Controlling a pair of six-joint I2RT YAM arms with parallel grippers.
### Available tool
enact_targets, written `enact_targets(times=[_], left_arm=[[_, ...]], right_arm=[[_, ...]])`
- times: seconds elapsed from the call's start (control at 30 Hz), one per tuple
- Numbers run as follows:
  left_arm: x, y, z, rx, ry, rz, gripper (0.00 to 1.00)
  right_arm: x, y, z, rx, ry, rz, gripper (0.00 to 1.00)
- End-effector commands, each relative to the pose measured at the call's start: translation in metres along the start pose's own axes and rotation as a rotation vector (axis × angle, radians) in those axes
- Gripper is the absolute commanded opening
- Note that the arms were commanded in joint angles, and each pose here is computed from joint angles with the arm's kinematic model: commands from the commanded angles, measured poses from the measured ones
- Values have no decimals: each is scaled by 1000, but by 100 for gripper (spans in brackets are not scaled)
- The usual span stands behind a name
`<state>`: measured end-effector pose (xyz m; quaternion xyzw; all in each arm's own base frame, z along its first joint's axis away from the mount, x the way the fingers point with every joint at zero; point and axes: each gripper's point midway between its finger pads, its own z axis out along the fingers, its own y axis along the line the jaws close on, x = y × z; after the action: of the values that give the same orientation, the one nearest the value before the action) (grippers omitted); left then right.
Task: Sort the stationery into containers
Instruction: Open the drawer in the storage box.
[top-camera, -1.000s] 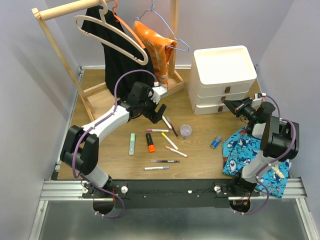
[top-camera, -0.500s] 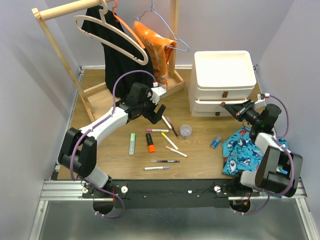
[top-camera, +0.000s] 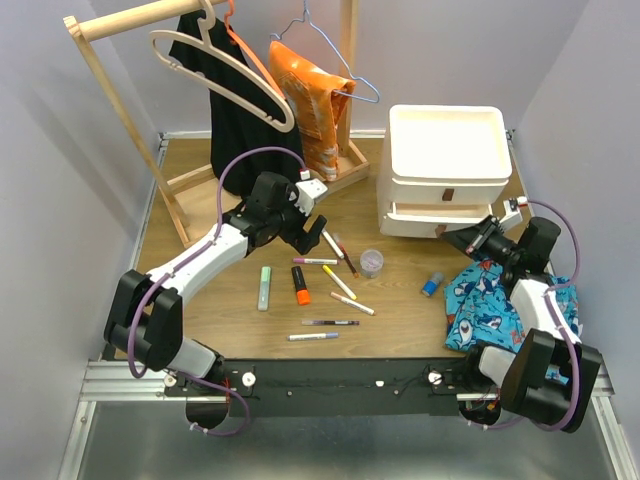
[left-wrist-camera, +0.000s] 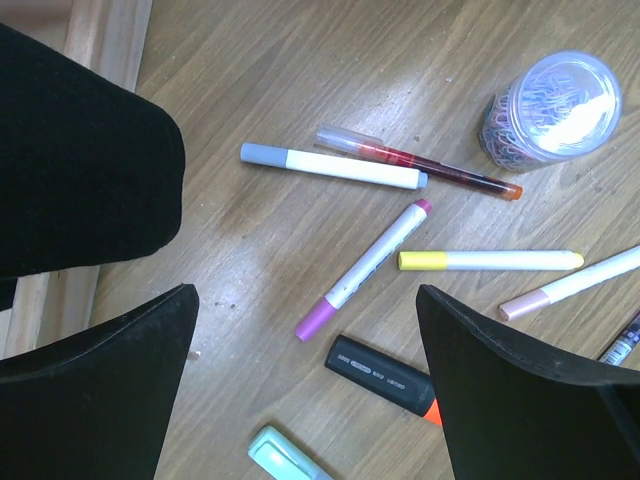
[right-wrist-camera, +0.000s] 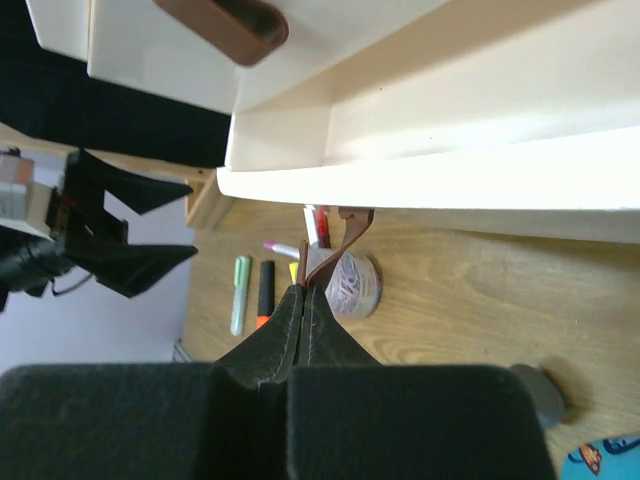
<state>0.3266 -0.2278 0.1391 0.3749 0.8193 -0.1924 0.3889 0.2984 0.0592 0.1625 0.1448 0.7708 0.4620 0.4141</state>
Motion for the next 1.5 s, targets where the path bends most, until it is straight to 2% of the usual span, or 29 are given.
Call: enact_targets(times=[0.0, 0.37, 0.9, 0.93, 0.97, 1.03, 1.07, 1.1, 1.23, 1.47], left_arm=[[-5, -4, -6, 2, -26, 20, 99], [-10, -5, -4, 13, -40, 17, 99], [-12, -7, -13, 12, -65, 37, 99], [-13, -7, -13, 11, -71, 40, 99], [-15, -7, -14, 11, -76, 40, 99], [-18, -8, -16, 12, -86, 44, 99], [-18, -8, -16, 14, -88, 47, 99], [-20, -11, -18, 25, -95, 51, 99], [-15, -19, -22, 65, -93, 61, 99], [-7, -44, -25, 127, -107, 43, 99]], right_arm=[[22, 19, -13, -67, 124, -71, 1], [39, 25, -25, -64, 193, -125, 1], [52, 7, -35, 130, 277, -35, 1], [51, 6, -35, 137, 278, -35, 3], [51, 6, -35, 139, 278, -32, 23], [50, 5, -34, 140, 279, -36, 32], [48, 9, -35, 136, 280, -43, 44], [47, 14, -36, 109, 282, -73, 49], [42, 31, -43, 88, 256, -155, 59], [44, 67, -65, 64, 222, -255, 65]])
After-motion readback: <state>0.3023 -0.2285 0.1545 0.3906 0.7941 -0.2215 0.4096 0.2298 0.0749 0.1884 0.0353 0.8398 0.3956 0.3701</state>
